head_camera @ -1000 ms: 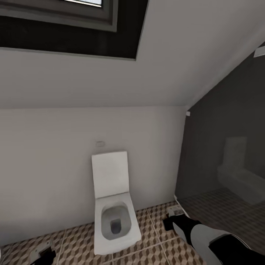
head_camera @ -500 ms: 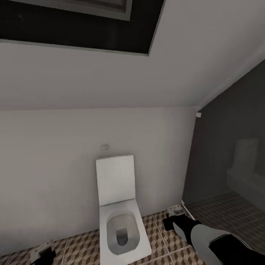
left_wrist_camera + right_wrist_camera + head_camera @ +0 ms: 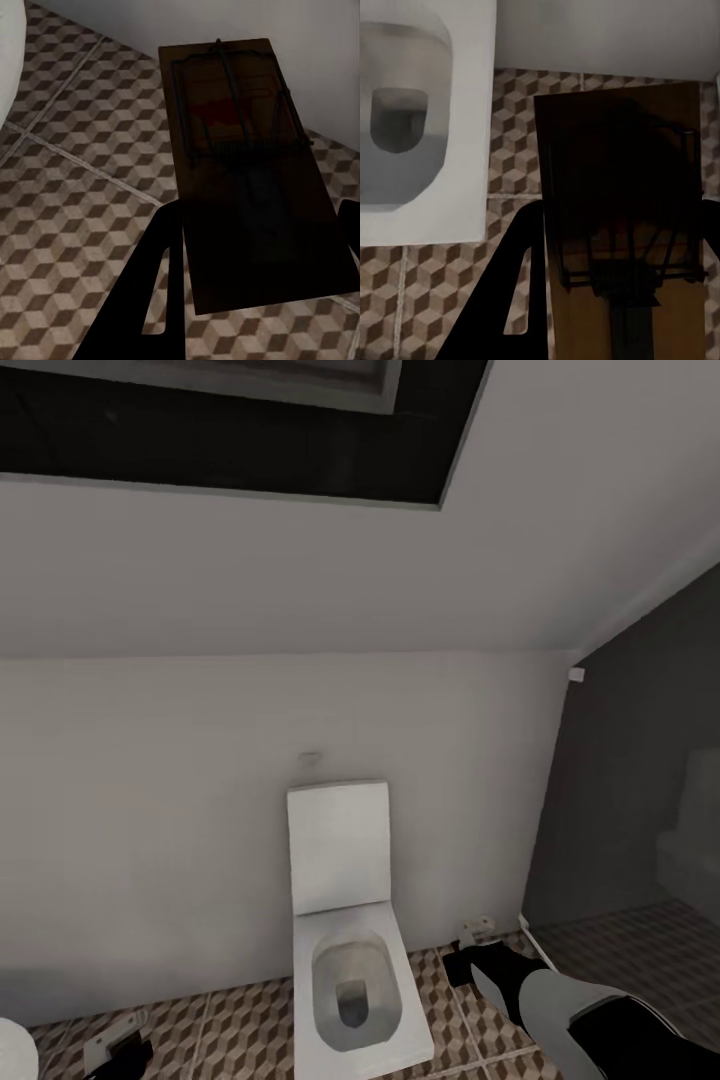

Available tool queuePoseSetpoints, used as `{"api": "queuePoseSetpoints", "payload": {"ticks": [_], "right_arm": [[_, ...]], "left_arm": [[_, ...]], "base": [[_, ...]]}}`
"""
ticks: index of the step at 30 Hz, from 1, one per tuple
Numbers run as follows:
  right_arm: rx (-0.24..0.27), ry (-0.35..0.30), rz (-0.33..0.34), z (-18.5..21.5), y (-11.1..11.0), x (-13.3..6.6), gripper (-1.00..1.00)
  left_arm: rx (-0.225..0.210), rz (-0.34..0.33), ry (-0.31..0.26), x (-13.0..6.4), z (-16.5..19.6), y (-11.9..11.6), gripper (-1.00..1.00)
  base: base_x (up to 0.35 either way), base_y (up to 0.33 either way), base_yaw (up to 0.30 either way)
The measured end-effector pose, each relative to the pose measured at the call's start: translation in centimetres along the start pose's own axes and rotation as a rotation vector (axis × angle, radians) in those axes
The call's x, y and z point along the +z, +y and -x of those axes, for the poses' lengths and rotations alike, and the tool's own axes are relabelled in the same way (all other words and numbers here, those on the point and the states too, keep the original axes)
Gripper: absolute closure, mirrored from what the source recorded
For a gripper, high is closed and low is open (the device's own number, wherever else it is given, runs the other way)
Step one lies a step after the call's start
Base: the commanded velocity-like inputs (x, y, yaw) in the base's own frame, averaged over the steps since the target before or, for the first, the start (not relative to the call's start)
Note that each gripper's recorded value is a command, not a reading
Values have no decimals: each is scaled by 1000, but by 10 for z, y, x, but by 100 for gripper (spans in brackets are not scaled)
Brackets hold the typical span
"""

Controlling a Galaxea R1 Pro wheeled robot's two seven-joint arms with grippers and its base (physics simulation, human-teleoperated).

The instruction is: Take the four mousetraps from the cabinet in the bathroom and place them on the bathroom floor. Make sure all four end up on the same floor surface, and ensure that at least two of them are either under or directly next to the same bathroom sink.

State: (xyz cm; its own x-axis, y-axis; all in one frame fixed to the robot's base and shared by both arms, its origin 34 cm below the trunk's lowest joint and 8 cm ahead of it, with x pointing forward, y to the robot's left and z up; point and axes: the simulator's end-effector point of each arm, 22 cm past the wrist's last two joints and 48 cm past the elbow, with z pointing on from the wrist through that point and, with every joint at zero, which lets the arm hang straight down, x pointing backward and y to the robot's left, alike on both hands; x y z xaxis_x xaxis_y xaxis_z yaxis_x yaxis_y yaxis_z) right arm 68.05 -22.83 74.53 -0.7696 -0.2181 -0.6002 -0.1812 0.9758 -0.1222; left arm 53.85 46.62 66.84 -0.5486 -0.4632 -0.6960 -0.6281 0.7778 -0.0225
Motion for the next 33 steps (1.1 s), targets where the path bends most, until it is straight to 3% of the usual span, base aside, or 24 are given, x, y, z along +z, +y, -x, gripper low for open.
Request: {"api": "queuePoseSetpoints", "payload": {"ticks": [33], "right_arm": [[-4, 9, -8, -2, -3, 0, 100]], "left_arm": [[-1, -4, 1, 0, -1, -3, 100]], "base": [[0, 0, 7]]}}
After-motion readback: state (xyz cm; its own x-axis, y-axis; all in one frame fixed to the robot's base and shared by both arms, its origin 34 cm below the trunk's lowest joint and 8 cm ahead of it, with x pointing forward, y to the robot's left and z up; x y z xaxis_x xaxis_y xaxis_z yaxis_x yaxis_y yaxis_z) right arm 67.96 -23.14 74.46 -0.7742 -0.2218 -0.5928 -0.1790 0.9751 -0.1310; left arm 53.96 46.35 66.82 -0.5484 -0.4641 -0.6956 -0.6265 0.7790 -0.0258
